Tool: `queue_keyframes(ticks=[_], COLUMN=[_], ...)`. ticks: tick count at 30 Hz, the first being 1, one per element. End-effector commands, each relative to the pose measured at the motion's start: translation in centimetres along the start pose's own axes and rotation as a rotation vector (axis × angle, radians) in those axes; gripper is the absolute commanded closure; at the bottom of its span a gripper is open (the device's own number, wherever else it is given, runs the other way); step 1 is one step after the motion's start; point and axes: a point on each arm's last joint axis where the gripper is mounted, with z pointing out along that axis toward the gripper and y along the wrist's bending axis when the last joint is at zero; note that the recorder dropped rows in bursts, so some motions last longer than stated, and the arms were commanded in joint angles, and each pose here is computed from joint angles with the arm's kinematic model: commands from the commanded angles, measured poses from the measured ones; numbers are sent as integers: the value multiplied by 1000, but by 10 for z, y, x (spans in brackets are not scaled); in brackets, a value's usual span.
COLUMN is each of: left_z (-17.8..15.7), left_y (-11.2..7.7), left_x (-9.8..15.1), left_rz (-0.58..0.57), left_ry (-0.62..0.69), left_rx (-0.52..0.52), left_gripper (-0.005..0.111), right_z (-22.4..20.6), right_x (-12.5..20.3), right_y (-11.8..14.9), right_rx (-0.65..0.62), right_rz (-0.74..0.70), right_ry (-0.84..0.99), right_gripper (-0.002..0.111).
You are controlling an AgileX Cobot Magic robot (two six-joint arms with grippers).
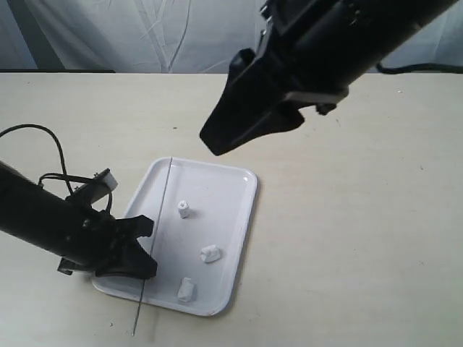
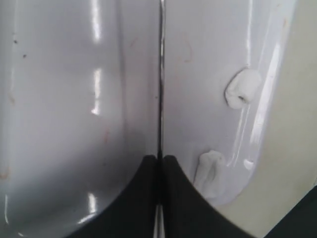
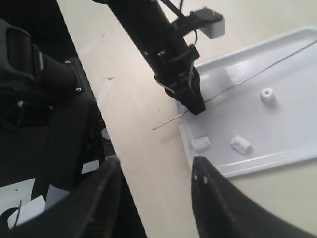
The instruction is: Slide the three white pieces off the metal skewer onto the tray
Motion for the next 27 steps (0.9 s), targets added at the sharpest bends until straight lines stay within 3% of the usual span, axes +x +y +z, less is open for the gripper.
queue_keyframes(ticks=[1,10,16,18,22,27], left_z=[7,7,-12,-30,-78,-146], left_y=[2,-1,-16,-28,-64,-97], left_x=[-5,-3,-1,-1,13,50], left_rz=[-16,-13,74,128,371,608], left_ry=[23,50,19,-50,-235,-635], left_rx=[9,44,76,90,98,-10], left_gripper=[107,90,94,97,101,107], right_z=[-35,-79,-111,-126,-160,-179], right_x=[7,25,47,58,83,101], right_y=[26,59,72,75,85,90], right_rx=[21,66,219,322,511,634], right_rz=[-62,-123,-115,-108,-96,-110], right_ry=[-85,-204,-257,-286,-397,-469], right_gripper=[65,65,65,65,65,89])
